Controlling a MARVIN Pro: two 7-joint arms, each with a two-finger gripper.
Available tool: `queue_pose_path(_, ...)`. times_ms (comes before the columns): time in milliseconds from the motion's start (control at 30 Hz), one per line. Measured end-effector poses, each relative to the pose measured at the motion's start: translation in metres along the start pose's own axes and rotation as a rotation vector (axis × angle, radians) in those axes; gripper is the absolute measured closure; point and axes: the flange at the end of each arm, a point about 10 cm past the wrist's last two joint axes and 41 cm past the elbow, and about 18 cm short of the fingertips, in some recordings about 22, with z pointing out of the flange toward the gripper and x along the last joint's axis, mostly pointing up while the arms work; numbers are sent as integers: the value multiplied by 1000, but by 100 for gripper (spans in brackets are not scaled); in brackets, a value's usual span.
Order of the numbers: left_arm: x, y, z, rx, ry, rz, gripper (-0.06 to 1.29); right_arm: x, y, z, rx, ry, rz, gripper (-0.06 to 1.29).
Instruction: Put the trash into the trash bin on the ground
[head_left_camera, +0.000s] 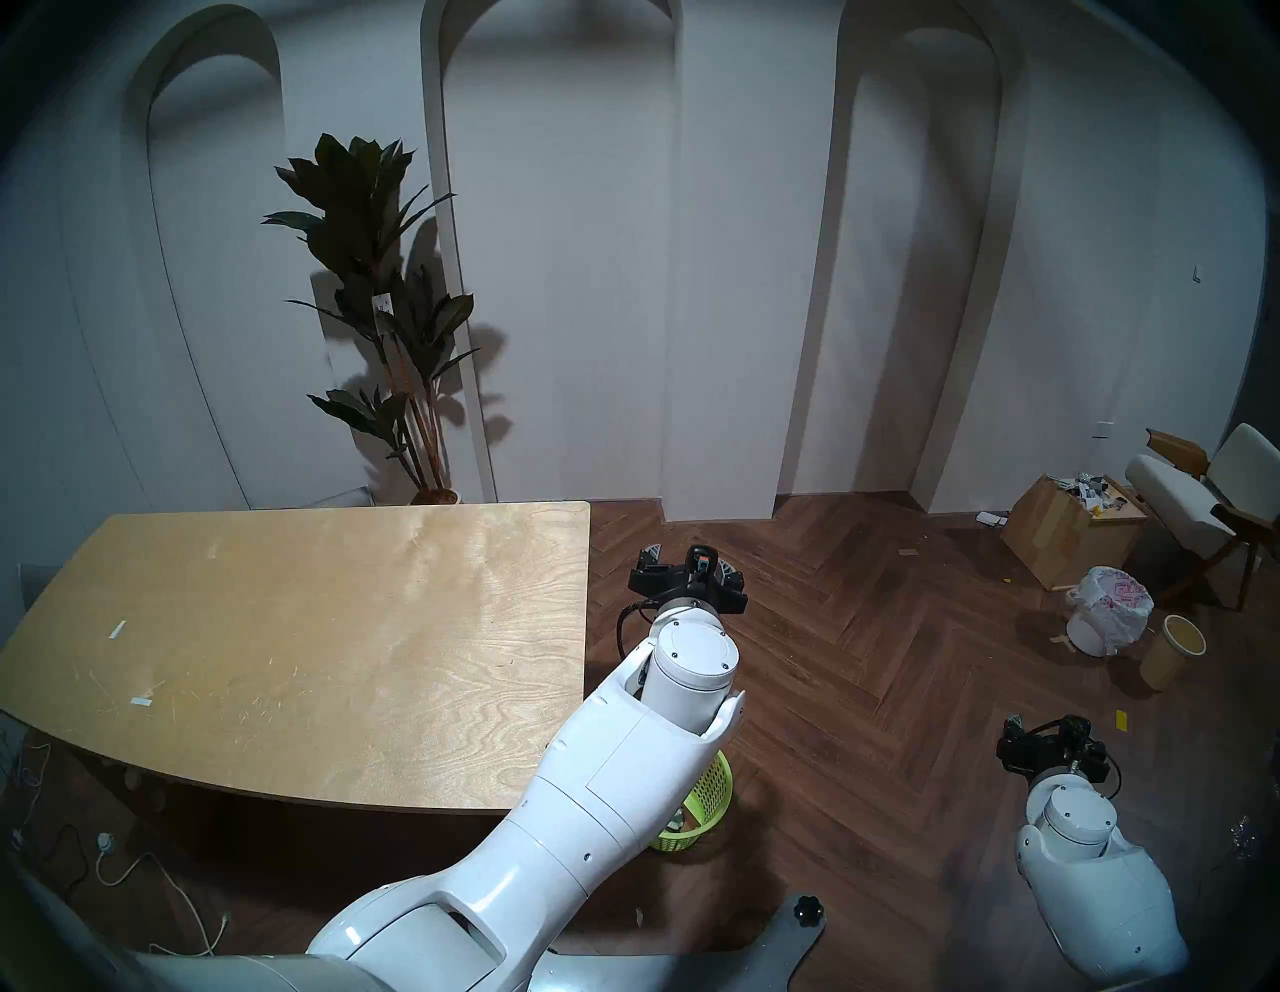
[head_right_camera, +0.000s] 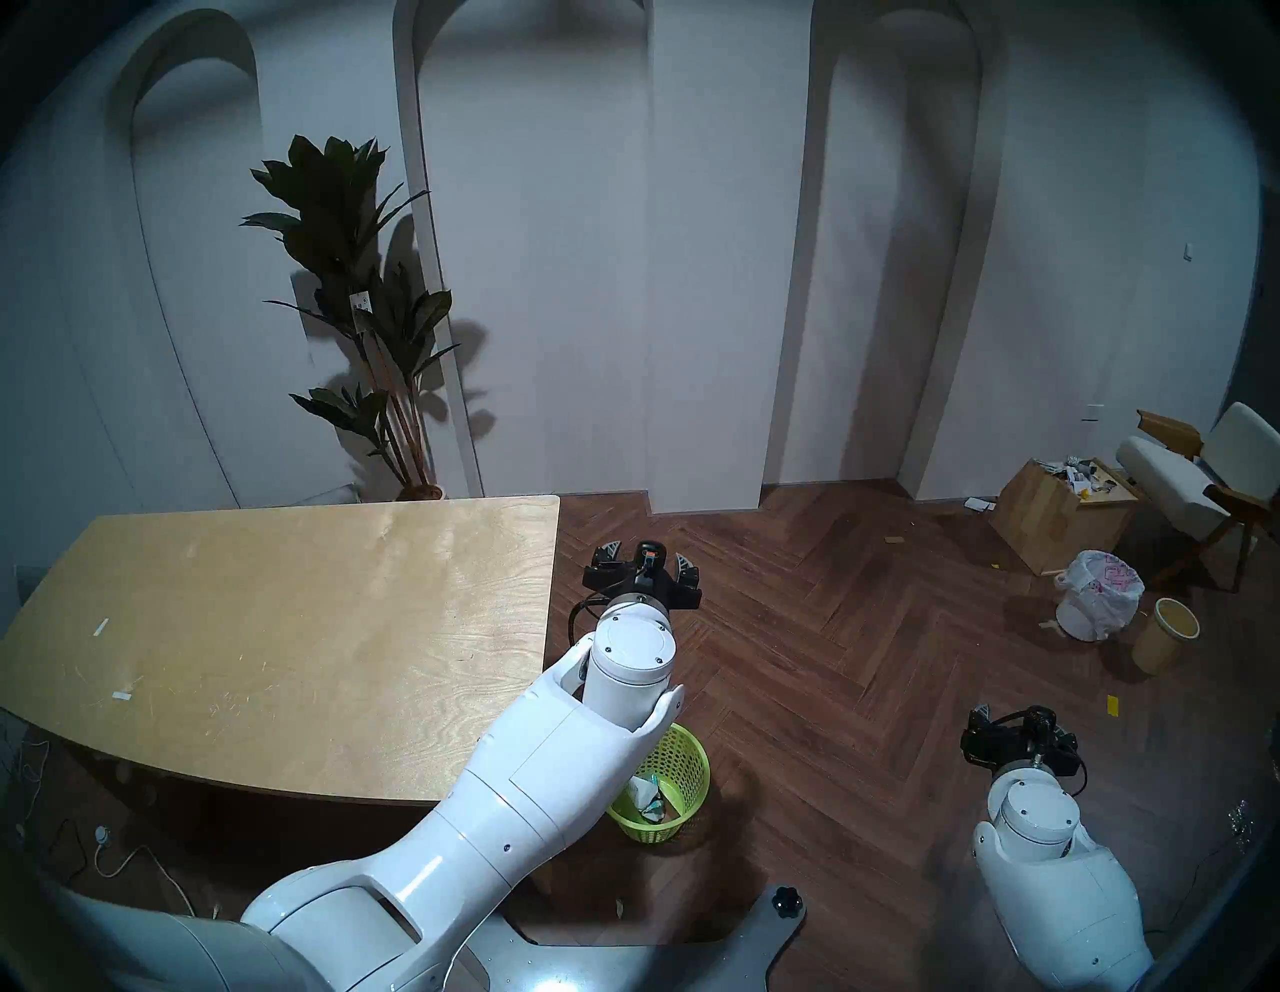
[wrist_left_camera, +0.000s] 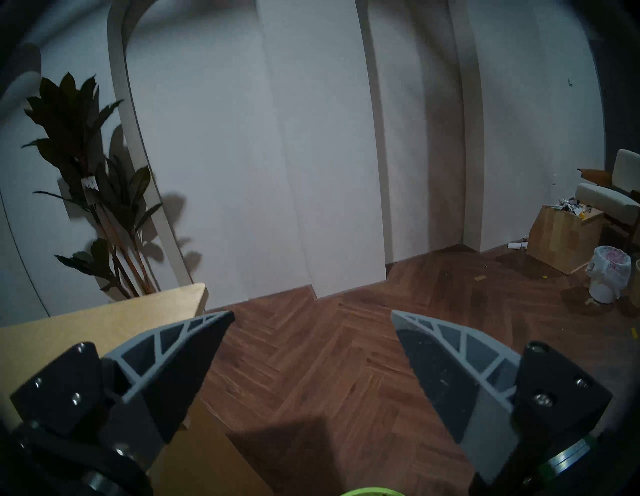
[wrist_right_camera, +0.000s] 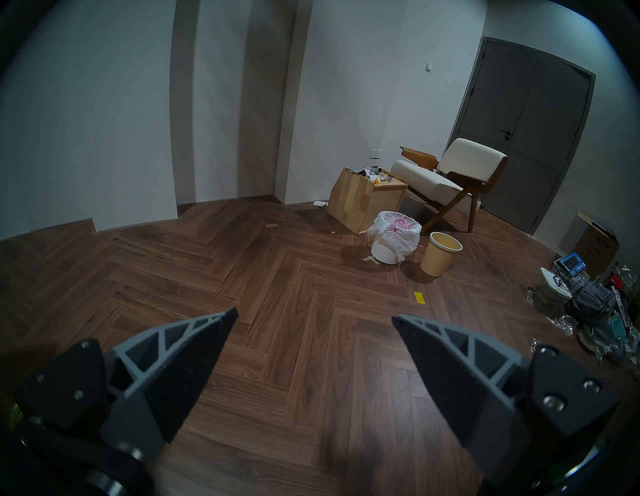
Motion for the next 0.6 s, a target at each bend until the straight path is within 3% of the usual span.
queue_pose_path(100,13,-10,0,27,36,-6,2,9,-8,-1,28,23,10,0)
queue_pose_path(267,32,-31,-1,78,90,-17,2,34,-38,-6,118,89,35,0)
queue_pose_path(600,47,-97,-8,221,148,-14,3,89,-119,-30,347,224,77,0)
